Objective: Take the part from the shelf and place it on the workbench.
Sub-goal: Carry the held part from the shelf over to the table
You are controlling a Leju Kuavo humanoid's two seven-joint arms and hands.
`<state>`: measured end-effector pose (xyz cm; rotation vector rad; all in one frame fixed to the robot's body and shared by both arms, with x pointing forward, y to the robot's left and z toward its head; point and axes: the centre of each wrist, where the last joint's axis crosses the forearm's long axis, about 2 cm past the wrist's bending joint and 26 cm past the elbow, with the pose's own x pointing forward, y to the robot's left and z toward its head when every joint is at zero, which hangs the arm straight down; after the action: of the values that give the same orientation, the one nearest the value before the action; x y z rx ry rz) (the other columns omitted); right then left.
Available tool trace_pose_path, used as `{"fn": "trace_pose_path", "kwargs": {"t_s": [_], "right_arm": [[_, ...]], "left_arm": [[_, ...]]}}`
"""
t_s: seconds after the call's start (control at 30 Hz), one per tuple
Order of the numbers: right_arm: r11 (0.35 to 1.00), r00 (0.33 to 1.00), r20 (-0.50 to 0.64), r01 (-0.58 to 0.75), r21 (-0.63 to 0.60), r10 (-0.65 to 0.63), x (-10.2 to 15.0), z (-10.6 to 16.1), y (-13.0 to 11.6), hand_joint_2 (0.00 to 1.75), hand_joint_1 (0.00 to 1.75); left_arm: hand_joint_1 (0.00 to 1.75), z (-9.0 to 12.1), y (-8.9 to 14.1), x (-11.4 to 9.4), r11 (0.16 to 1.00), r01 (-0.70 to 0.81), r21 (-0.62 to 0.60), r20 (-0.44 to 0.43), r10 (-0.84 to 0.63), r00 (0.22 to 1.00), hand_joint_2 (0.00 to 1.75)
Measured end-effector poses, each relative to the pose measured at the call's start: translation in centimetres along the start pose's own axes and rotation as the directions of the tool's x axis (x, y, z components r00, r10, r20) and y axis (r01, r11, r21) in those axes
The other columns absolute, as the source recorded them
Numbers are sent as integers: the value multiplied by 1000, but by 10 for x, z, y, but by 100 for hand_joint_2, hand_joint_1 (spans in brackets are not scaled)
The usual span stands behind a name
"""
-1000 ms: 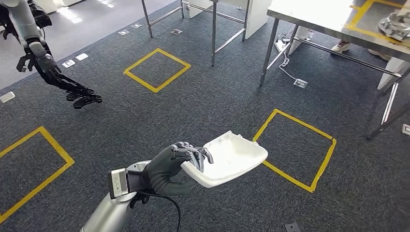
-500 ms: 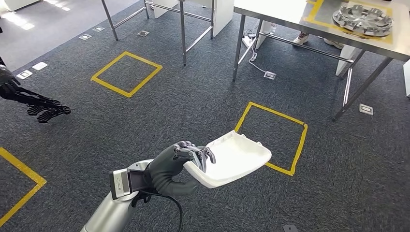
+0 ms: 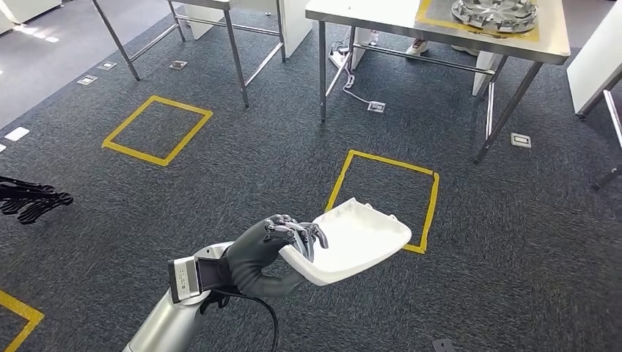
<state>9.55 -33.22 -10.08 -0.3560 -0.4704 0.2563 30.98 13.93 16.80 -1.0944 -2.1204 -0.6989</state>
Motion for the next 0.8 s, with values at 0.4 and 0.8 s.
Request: {"fn": "trace_pose_path", "kwargs": {"t_s": [0.4,0.8], "right_arm": [[1000,1000,-6,13,-7,-13,-1,1,1,175,0],[1000,1000,-9,15,14,-15,-5,2,2,175,0]], "left_arm": [[175,-2,1,0,1000,-2,-9,1,2,1000,175],[175,-2,2,-1,1000,6,-3,-5,-6,1000,175]]}}
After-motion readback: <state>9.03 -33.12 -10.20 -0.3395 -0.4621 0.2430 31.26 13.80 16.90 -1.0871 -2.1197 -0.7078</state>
